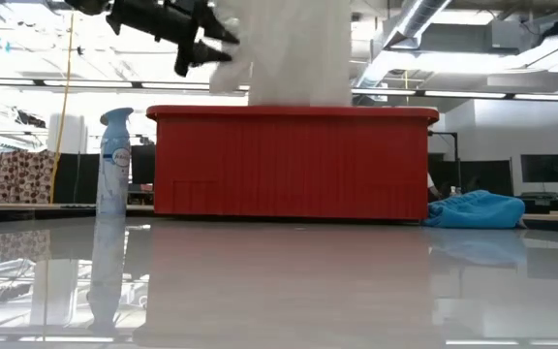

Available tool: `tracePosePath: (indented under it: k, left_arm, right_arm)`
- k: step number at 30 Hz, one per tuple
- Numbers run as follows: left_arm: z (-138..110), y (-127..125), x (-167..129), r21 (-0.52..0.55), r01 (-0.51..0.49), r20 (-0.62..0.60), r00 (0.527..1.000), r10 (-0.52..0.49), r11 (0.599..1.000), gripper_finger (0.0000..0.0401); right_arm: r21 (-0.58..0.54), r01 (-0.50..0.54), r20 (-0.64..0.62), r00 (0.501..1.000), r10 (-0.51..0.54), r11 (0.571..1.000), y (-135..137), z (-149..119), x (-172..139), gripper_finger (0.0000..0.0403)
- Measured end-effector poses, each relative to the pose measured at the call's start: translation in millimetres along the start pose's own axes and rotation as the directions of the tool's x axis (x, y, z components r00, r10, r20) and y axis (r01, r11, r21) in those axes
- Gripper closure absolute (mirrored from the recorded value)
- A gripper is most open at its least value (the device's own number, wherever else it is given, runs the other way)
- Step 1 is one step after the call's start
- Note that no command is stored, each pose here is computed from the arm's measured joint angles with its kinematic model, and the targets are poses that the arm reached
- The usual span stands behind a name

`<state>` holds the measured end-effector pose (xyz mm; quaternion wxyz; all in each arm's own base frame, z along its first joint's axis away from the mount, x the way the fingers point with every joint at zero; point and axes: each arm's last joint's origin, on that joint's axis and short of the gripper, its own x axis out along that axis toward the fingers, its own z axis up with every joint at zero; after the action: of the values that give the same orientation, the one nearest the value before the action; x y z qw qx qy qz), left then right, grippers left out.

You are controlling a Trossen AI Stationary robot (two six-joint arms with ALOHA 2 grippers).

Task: Fold laundry
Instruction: Remove the white blouse from the red laundry bin

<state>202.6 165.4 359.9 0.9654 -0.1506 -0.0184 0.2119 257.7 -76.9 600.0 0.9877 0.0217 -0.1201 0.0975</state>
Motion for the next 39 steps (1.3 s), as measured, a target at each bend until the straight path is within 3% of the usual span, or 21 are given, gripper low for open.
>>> tracePosePath:
  k: [3,6,12,16,20,24,26,32,36,39]
  left_arm:
    - [13.2,-11.9,-4.8,0.0,0.175,-0.002,0.985,-0.175,0.985,0.0205]
    - [26.5,-24.6,-12.3,-0.015,0.305,0.003,0.952,-0.305,0.952,0.0205]
    - [48.0,-57.9,-32.5,-0.02,0.431,0.043,0.902,-0.43,0.902,0.0205]
    - [55.3,-88.9,-50.6,0.013,0.546,0.067,0.836,-0.545,0.838,0.0205]
    - [54.7,-117.1,-66.5,0.069,0.636,0.074,0.765,-0.64,0.769,0.0205]
    - [50.5,-143.6,-80.4,0.089,0.676,0.096,0.725,-0.682,0.731,0.0205]
    - [46.7,-156.8,-84.8,0.11,0.661,0.112,0.734,-0.67,0.742,0.0205]
    - [30.4,-191.2,-87.3,0.175,0.526,0.144,0.823,-0.55,0.833,0.0205]
    - [15.0,-211.4,-84.6,0.172,0.48,0.111,0.858,-0.501,0.86,0.0205]
    - [-0.3,-229.9,-84.2,0.205,0.486,0.062,0.86,-0.506,0.85,0.0205]
  right_arm:
    - [-0.01,-0.078,0.024,0.997,0.079,0.997,32.4,2.2,7.1,0.0381]
    - [-0.009,-0.054,0.031,0.998,0.054,0.998,55.5,1.3,12.5,0.0381]
    - [0.003,0.0,0.019,1.0,0.0,1.0,89.2,-6.1,24.6,0.0381]
    - [-0.021,-0.027,0.016,0.999,0.028,0.999,114.9,-10.2,31.0,0.0381]
    - [-0.047,0.028,0.036,0.999,-0.026,0.998,130.4,-8.8,31.1,0.0381]
    - [-0.033,-0.04,0.103,0.994,0.044,0.999,145.6,1.1,25.0,0.0381]
    - [-0.022,-0.078,0.118,0.99,0.08,0.997,154.9,6.1,17.6,0.0381]
    - [-0.001,-0.146,0.119,0.982,0.145,0.989,176.9,14.7,-0.2,0.0381]
    - [0.002,-0.046,0.028,0.999,0.046,0.999,177.4,9.1,-5.1,0.0381]
    - [0.034,0.005,-0.058,0.998,-0.003,0.999,177.2,-2.2,0.2,0.0381]
